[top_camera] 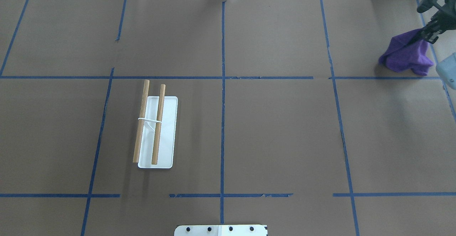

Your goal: Hang towel on rack

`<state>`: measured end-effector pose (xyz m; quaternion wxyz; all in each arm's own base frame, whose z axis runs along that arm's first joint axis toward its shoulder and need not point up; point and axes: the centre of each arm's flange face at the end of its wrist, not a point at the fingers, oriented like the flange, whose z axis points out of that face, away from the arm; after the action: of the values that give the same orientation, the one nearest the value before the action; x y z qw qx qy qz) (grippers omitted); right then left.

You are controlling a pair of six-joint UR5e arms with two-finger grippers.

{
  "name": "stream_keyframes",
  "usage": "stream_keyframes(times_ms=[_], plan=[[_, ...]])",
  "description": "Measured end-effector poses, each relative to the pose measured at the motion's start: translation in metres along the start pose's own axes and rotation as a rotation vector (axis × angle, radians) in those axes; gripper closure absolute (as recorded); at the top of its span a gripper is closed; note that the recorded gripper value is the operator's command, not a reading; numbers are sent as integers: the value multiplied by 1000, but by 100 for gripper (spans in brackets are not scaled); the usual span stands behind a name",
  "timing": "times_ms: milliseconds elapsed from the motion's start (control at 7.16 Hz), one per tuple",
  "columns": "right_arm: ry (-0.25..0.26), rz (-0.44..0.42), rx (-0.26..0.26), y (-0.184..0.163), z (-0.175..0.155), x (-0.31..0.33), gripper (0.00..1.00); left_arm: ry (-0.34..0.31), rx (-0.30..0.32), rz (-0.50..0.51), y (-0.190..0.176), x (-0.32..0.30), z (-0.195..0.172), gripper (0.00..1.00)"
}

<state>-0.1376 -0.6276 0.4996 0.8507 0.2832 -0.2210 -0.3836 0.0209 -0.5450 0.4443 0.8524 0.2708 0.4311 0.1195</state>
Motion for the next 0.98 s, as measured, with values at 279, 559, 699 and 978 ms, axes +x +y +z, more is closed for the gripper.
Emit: stream_keyframes(times_ms=[279,559,699,978], plan=[[-51,107,94,-79,-20,-58,100,88,-26,-146,-51,81,38,0],[-126,248,177,-148,-45,-126,100,175,-61,-382,-89,169,61,0],[-168,321,209,-175,-58,-159,100,218,-87,-502,-106,214,69,0],[-235,422,271,-217,-85,-218,100,274,-152,-764,-130,306,91,0]])
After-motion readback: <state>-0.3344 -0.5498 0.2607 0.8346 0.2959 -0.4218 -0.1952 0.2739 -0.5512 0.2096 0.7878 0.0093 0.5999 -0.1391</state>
